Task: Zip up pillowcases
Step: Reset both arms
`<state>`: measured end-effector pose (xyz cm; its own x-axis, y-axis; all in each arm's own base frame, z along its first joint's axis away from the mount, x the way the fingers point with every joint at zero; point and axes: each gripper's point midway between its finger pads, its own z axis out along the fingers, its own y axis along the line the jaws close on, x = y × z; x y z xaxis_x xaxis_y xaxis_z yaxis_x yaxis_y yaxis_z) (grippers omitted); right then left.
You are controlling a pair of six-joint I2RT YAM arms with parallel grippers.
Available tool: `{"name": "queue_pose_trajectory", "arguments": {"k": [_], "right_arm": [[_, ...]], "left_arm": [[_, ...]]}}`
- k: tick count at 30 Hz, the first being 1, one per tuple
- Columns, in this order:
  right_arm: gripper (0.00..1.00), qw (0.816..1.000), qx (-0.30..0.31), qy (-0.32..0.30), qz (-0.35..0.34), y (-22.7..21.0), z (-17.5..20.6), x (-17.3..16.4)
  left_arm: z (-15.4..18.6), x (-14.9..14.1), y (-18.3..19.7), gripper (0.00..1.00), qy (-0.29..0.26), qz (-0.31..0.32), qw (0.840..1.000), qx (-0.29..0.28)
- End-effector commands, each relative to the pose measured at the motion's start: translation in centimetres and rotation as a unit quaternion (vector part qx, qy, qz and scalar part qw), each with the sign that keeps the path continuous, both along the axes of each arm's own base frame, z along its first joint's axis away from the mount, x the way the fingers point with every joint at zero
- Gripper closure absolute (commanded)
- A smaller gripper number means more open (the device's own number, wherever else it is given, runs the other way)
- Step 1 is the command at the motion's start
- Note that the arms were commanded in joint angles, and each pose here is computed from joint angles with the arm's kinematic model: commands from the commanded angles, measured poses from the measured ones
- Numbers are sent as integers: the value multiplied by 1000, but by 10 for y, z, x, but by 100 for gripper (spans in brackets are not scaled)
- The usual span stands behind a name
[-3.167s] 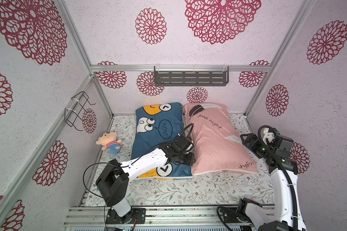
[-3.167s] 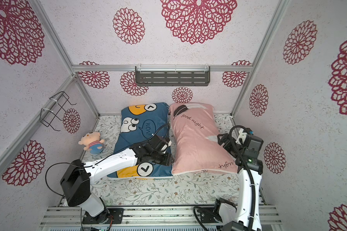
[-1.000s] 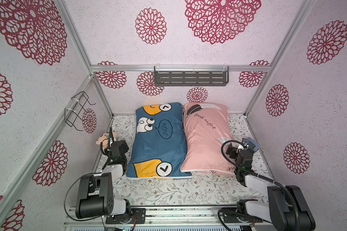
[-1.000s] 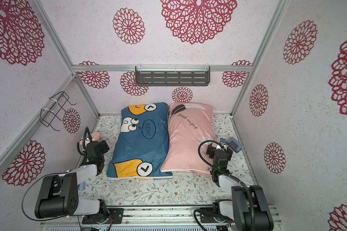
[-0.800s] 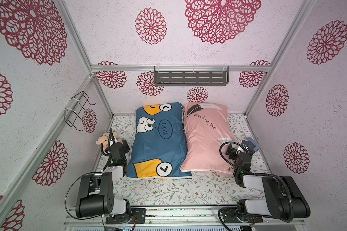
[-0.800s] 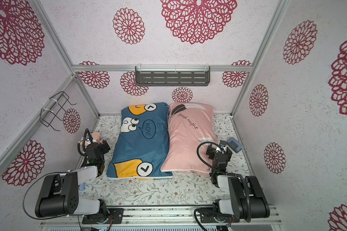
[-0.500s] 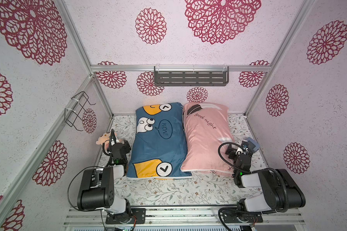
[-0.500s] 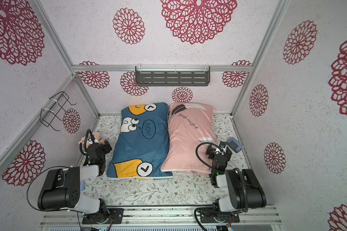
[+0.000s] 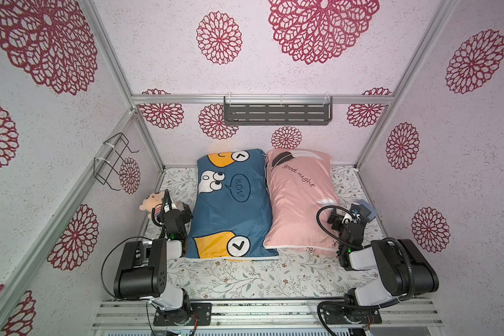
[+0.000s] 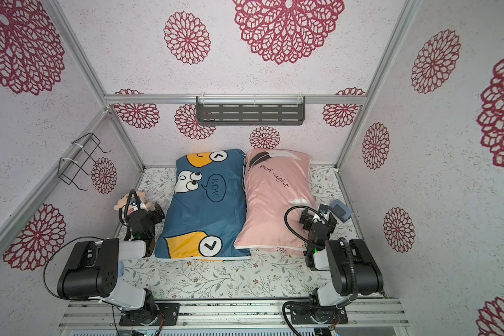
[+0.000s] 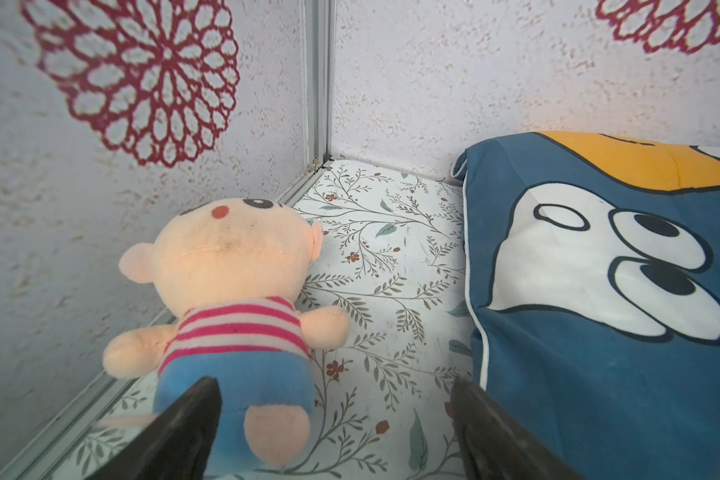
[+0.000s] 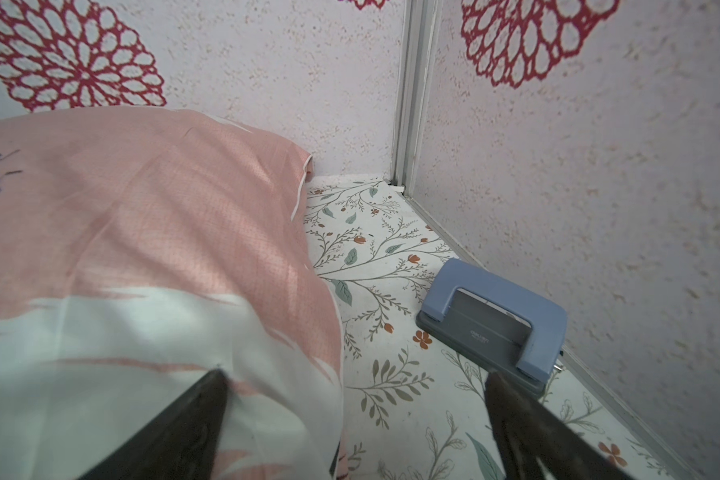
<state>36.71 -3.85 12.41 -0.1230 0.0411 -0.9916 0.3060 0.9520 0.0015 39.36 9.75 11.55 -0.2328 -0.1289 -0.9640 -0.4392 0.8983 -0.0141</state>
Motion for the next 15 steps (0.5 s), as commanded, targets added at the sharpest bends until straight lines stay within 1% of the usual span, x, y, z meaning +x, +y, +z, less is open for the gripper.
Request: {"name": "queue_pose_trajectory", "arguments": {"k": [1, 15], "right_arm": [[1, 1000, -3, 19, -17, -7, -8, 0], [1, 1000, -4, 19, -16, -7, -8, 0]], "left_arm": [[6, 1, 1, 9, -11, 1, 1000, 14], [6, 0, 1, 6, -11, 1, 1000, 14]]}}
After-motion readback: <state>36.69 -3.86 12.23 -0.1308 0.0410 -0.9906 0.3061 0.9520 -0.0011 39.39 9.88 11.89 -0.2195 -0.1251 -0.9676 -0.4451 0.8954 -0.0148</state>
